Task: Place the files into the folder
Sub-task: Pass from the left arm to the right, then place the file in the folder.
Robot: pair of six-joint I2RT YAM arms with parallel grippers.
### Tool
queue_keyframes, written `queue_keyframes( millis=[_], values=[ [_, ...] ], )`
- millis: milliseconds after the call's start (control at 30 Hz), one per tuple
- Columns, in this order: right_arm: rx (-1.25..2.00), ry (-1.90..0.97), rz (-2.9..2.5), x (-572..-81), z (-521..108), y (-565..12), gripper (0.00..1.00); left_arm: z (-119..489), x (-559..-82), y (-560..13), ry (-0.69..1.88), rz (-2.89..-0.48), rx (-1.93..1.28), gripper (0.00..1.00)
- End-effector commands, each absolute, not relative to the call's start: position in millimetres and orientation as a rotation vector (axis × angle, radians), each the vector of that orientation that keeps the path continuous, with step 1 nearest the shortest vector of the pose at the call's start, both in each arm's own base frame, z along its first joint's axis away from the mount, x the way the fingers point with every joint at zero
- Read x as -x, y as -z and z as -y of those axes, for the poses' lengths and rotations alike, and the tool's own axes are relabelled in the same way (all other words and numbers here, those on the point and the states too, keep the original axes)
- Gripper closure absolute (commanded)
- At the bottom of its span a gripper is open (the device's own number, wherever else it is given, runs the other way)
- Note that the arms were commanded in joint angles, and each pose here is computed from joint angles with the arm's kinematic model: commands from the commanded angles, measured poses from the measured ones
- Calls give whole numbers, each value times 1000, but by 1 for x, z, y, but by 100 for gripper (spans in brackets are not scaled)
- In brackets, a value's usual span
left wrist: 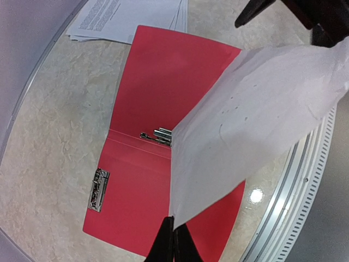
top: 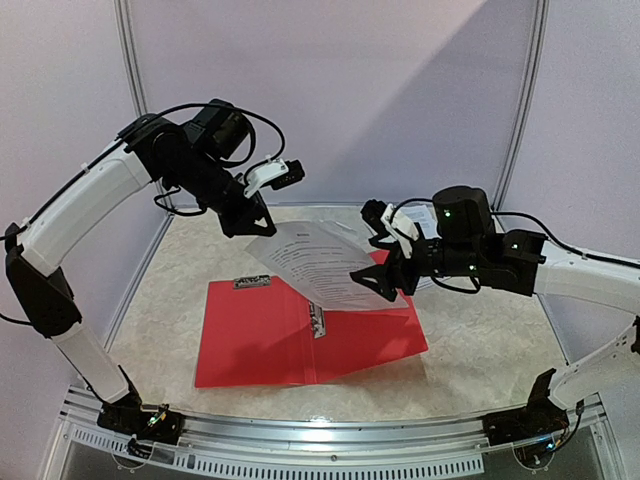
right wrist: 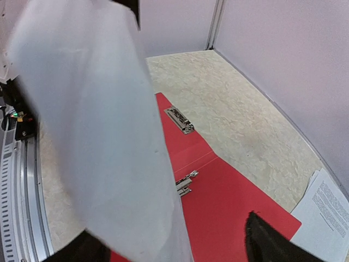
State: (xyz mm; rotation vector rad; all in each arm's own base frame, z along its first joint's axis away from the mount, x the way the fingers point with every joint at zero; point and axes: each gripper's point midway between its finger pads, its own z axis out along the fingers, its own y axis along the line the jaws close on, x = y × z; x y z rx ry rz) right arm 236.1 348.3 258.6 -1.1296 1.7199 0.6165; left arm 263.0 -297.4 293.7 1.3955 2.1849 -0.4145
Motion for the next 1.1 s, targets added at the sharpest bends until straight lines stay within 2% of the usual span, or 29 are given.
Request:
queue_keyframes(
  millis=[0, 167, 233, 267, 333, 367, 400, 433, 467, 500, 600, 733, 1067],
  values=[
    [1128, -676, -1761, -239, -355, -256, 36, 297, -257, -297, 400, -2168, -1424, 100],
    [1108, -751, -1801, -240, -354, -252, 73, 298, -257, -298, 400, -2157, -1432, 100],
    [1093, -774, -1816, -241, -351, -253, 93, 298, -257, -298, 398, -2154, -1435, 100],
    [1084, -785, -1825, -242, -350, -254, 99, 298, -257, -298, 396, -2151, -1438, 100],
    [1054, -806, -1849, -245, -348, -258, 100, 298, -258, -298, 390, -2144, -1444, 100],
    [1039, -807, -1864, -247, -346, -262, 100, 297, -259, -298, 374, -2146, -1446, 91],
    [999, -817, -1907, -251, -342, -264, 100, 295, -262, -298, 346, -2148, -1444, 57],
    [971, -822, -1949, -255, -338, -266, 100, 291, -265, -298, 306, -2146, -1444, 28],
    [926, -833, -2017, -261, -333, -263, 100, 287, -269, -298, 261, -2143, -1441, 9],
    [893, -838, -2079, -265, -327, -261, 100, 282, -274, -300, 214, -2131, -1437, 2],
    [741, -865, -2301, -282, -307, -239, 100, 267, -282, -299, 129, -2100, -1432, 0],
    [574, -1002, -2520, -289, -290, -210, 100, 240, -297, -275, 37, -2174, -1396, 0],
    [437, -1011, -2812, -314, -260, -133, 100, 174, -310, -144, -257, -2416, -1453, 0]
  ],
)
